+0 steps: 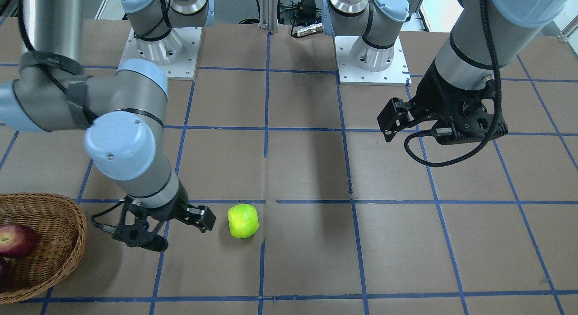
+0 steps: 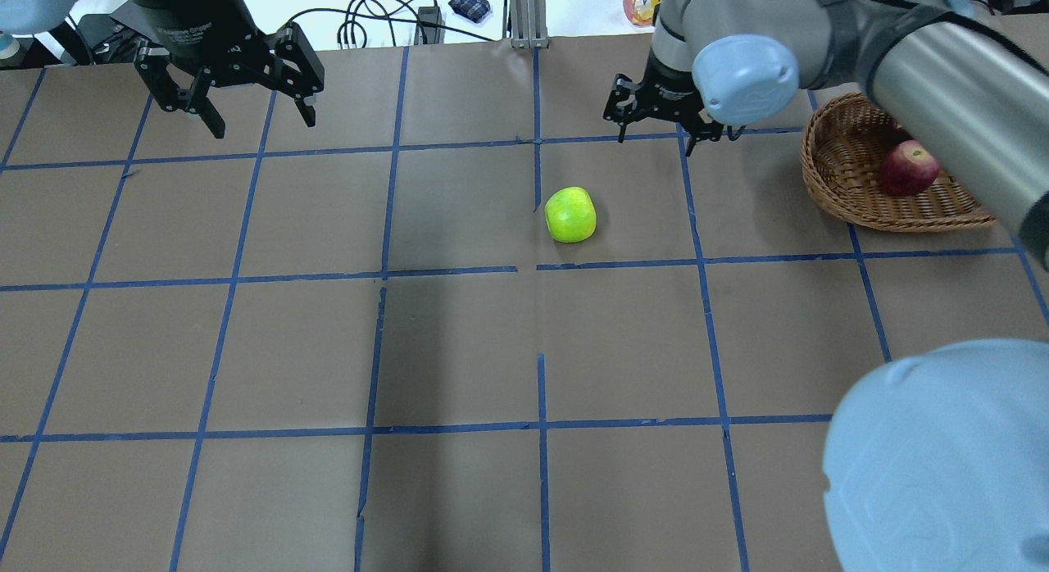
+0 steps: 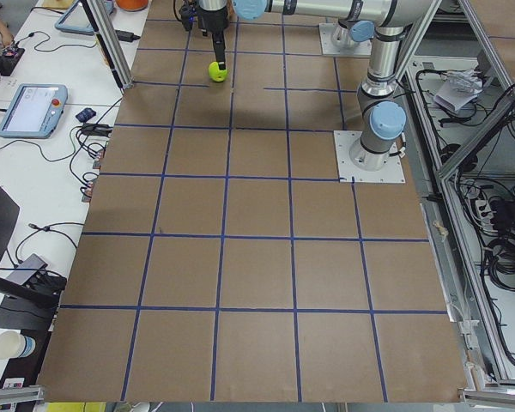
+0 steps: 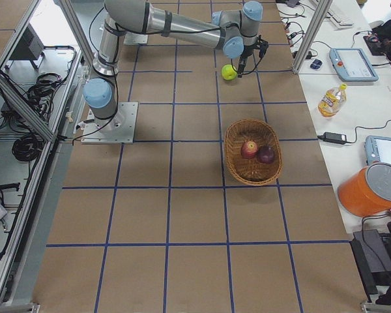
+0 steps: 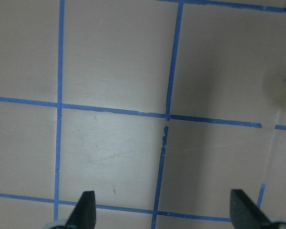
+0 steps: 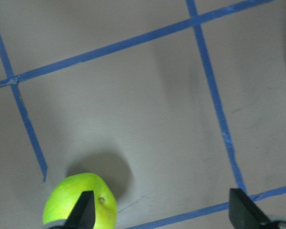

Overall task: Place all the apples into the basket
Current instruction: 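Reach the right gripper to the green apple and grasp it while the left withdraws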

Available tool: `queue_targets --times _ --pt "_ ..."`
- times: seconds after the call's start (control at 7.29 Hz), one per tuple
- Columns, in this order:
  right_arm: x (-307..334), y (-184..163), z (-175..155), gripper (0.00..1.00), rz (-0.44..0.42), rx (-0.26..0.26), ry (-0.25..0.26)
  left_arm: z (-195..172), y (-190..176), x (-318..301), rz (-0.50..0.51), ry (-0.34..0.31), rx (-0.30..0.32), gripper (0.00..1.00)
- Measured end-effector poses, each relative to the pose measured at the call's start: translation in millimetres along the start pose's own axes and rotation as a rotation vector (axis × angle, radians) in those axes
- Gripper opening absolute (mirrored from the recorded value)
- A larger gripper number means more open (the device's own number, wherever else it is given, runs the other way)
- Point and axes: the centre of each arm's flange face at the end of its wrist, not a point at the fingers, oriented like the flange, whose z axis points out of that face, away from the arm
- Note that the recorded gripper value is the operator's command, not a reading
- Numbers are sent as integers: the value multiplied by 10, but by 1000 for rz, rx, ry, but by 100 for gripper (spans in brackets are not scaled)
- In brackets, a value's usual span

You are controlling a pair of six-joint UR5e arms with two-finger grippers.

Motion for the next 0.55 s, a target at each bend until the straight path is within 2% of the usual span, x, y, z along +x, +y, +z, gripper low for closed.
queue_targets --times 0.27,0.55 --pt "-457 223 324 100 -68 1 -4 6 21 71 -3 3 10 100" --pt "-766 468 489 100 -245 -12 0 -26 38 73 -5 5 18 100"
